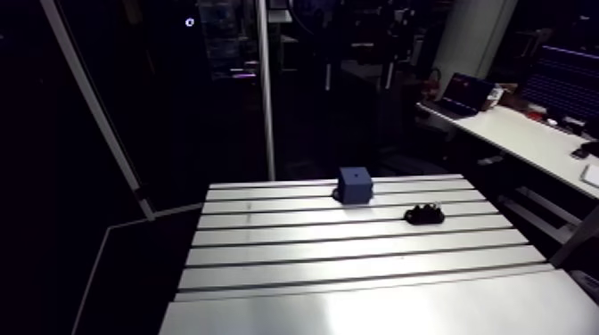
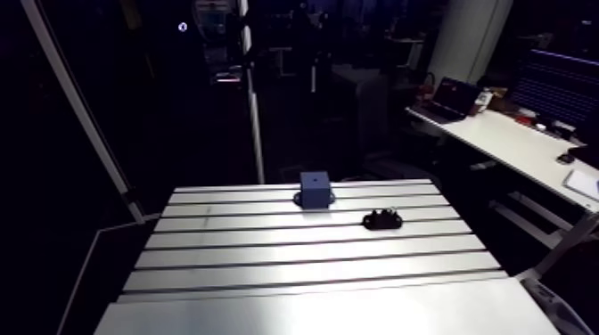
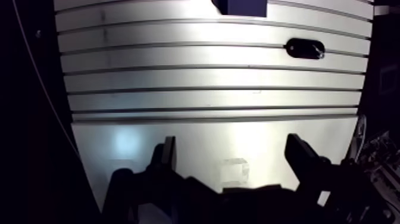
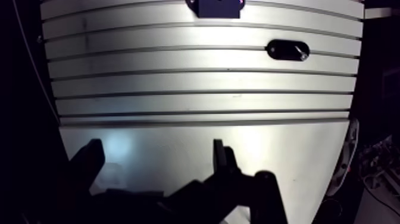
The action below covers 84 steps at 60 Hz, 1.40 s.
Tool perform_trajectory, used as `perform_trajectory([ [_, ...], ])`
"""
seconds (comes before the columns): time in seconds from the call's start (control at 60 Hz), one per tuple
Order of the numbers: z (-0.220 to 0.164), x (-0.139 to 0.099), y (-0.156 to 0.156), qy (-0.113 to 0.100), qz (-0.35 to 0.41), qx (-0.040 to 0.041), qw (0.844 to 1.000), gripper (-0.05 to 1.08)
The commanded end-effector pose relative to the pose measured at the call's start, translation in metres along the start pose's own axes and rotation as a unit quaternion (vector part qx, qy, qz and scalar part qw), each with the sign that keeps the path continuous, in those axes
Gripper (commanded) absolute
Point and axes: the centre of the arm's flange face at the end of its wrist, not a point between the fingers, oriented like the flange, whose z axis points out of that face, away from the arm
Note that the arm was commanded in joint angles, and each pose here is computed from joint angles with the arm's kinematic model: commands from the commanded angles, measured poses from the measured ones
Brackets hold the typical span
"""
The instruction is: Pick up the M10 bolt and insert it into the hole until fully seated.
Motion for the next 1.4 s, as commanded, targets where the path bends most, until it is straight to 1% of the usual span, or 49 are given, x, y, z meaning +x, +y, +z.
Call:
perform_trajectory([
  [0.017, -0.013, -0.007, 0.017, 0.037, 0.004, 0.0249, 0.999, 0.0],
  [0.433, -0.017, -0.007, 0.019, 0.042, 0.004, 0.0219, 0.999, 0.0],
  [0.767, -0.012, -0.002, 0.022, 0.038, -0.001, 0.0162, 0.999, 0.0],
  [0.817, -0.01, 0.0, 0.03, 0.037, -0.008, 0.0152, 0.999, 0.0],
  [0.833, -0.01, 0.0, 0.039, 0.037, -0.006, 0.0158, 0.999, 0.0],
  [0.85, -0.01, 0.0, 0.039, 0.037, -0.006, 0.0158, 0.999, 0.0],
  [0.867, -0.009, 0.001, 0.05, 0.039, -0.003, 0.0157, 0.999, 0.0],
  [0.883, -0.009, 0.001, 0.05, 0.039, -0.003, 0.0157, 0.999, 0.0],
  [0.9, -0.009, 0.003, 0.063, 0.043, 0.001, 0.0154, 0.999, 0.0],
  [0.917, -0.009, 0.003, 0.063, 0.043, 0.001, 0.0154, 0.999, 0.0],
  [0.933, -0.009, 0.005, 0.077, 0.051, 0.005, 0.0136, 0.999, 0.01],
  [0.95, -0.009, 0.005, 0.077, 0.051, 0.005, 0.0136, 0.999, 0.01],
  [0.967, -0.009, 0.006, 0.09, 0.058, 0.008, 0.0128, 0.998, 0.01],
  [0.983, -0.009, 0.006, 0.09, 0.058, 0.008, 0.0128, 0.998, 0.01],
  [1.0, -0.009, 0.007, 0.1, 0.063, 0.008, 0.0112, 0.998, 0.01],
  [1.017, -0.009, 0.007, 0.1, 0.063, 0.008, 0.0112, 0.998, 0.01],
  [1.05, -0.006, 0.01, 0.111, 0.064, -0.003, 0.0105, 0.998, 0.01],
  [1.117, -0.003, 0.012, 0.113, 0.062, -0.01, 0.01, 0.998, 0.01],
  [1.15, 0.004, 0.016, 0.116, 0.058, -0.017, 0.0114, 0.998, 0.01],
  [1.267, 0.011, 0.019, 0.125, 0.054, -0.013, 0.0134, 0.998, 0.01],
  [1.333, 0.018, 0.024, 0.13, 0.06, -0.015, 0.0112, 0.998, 0.01],
  [1.35, 0.019, 0.026, 0.13, 0.066, -0.02, 0.0087, 0.998, 0.01],
  [1.367, 0.019, 0.026, 0.13, 0.066, -0.02, 0.0087, 0.998, 0.01],
  [1.383, 0.022, 0.028, 0.133, 0.071, -0.023, 0.0061, 0.997, 0.01],
  [1.4, 0.022, 0.028, 0.133, 0.071, -0.023, 0.0061, 0.997, 0.01],
])
